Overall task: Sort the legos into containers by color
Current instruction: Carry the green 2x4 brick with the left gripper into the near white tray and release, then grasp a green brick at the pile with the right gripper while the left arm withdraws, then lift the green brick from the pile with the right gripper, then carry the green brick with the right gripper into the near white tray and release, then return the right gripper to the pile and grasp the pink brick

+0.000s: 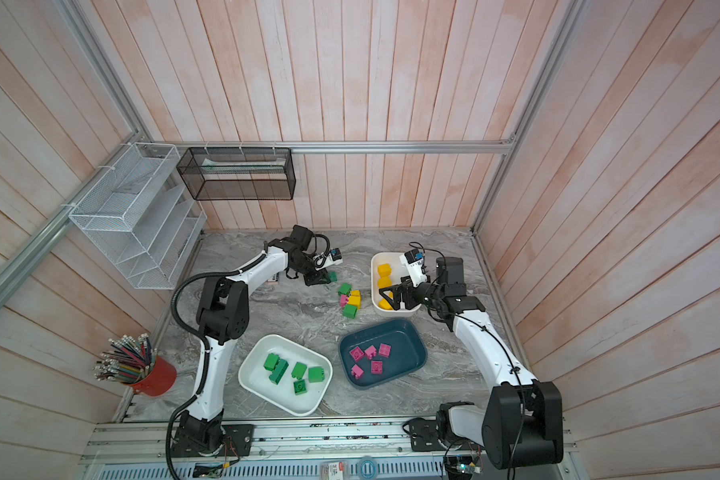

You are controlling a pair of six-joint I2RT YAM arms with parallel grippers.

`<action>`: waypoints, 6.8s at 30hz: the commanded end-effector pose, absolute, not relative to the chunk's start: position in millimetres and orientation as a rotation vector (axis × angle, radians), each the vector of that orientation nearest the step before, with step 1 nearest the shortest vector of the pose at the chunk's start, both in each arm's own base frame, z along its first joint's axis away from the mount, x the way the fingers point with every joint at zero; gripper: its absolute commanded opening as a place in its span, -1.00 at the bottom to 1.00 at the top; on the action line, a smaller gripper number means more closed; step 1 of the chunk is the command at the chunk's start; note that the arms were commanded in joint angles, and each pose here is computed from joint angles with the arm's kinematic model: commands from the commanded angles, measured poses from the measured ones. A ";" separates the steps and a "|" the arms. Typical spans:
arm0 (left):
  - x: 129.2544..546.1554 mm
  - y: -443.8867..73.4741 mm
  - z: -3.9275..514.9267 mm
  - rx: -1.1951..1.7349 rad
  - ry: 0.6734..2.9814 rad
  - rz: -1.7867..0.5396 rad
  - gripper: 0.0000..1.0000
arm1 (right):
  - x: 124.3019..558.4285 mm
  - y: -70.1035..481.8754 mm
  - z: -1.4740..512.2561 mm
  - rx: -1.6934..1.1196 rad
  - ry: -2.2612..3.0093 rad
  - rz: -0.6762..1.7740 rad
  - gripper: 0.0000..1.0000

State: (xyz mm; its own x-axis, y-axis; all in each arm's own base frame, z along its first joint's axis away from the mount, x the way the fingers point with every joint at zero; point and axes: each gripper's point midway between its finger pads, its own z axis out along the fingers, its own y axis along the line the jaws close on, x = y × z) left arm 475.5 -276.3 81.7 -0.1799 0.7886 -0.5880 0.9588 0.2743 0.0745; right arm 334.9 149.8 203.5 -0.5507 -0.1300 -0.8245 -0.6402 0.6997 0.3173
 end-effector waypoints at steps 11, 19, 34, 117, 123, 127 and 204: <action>340.4 -244.0 175.1 0.878 2.317 -0.380 -0.38 | 327.8 168.7 215.5 -0.665 2.031 0.816 0.96; 226.1 -225.2 145.4 0.708 2.534 -0.404 -0.37 | 325.0 170.3 215.9 -0.679 2.030 0.799 0.96; 153.4 -201.0 96.5 0.392 2.747 -0.461 -0.35 | 332.0 185.7 215.7 -0.738 2.034 0.811 0.96; 269.7 -153.1 149.1 0.284 2.422 -0.641 0.99 | 441.8 302.2 22.4 0.052 2.556 0.144 -0.09; 270.4 -155.2 148.1 0.290 2.422 -0.653 1.00 | 438.1 303.7 30.5 -0.003 2.523 0.070 -0.19; 271.0 -156.1 146.7 0.293 2.427 -0.657 1.00 | 434.7 304.4 35.5 -0.053 2.507 -0.001 -0.21; 307.7 -135.2 171.5 0.180 2.365 -0.661 1.00 | 316.6 314.6 145.3 -0.595 2.420 0.657 0.46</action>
